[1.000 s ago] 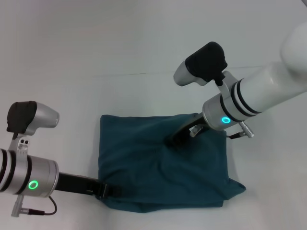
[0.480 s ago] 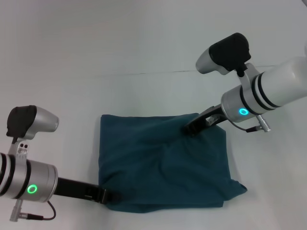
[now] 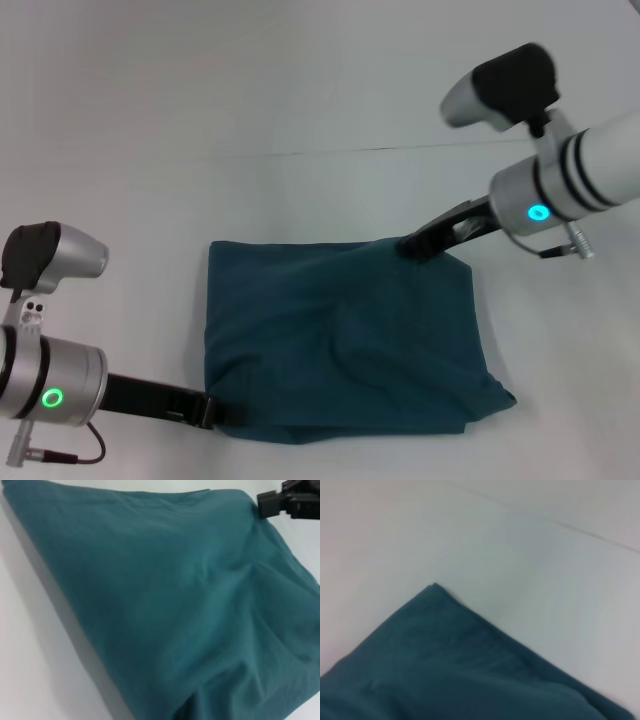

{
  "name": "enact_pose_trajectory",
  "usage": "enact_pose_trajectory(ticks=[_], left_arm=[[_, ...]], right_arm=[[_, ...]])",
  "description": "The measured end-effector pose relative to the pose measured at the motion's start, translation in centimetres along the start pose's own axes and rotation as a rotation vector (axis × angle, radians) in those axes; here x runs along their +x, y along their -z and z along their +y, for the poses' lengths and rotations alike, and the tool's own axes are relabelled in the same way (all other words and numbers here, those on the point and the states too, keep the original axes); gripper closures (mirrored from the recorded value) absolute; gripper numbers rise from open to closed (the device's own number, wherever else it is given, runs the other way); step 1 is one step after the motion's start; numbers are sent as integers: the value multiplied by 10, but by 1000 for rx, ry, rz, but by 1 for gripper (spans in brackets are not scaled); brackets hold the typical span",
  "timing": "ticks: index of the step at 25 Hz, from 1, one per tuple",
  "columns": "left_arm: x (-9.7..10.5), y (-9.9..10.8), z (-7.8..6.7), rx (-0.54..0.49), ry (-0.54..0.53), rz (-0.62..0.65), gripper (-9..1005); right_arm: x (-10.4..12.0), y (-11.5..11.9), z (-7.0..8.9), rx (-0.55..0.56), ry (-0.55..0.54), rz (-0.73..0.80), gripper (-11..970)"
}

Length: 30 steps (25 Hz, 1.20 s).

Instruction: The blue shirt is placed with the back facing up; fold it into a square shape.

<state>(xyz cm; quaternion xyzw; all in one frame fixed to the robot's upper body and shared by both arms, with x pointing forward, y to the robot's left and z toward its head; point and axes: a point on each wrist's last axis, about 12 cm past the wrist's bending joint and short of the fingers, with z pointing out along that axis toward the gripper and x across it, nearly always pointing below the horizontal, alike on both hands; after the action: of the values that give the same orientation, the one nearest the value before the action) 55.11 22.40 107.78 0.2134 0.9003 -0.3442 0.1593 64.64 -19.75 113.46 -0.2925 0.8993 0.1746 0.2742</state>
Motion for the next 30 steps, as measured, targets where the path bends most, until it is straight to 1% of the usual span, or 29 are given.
enact_pose_trajectory(ticks=[2,5,8,11,13,18,23,30], left_arm=[[0,0,0,1,-2,0,997],[0,1,0,0,-8,1,996],[0,1,0,1,-15,2,996],[-1,1,-1,1,-24,1,996],[-2,1,-1,2,-26,0,996],[-6,2,-3,0,-44,-5,996],[-6,2,-3,2,-46,-4,996],[-7,3,-4,6,-47,-2,996]], right_arm=[[0,10,-3,17,-29,3,926],[7,24,-16,33,-118,13,893],[16,33,-28,23,-193,-6,859],[27,35,-36,29,-222,-14,825],[30,35,-38,34,-226,-11,803],[41,30,-45,55,-267,-4,577],[51,23,-50,68,-319,-15,326],[56,13,-46,59,-343,-29,323]])
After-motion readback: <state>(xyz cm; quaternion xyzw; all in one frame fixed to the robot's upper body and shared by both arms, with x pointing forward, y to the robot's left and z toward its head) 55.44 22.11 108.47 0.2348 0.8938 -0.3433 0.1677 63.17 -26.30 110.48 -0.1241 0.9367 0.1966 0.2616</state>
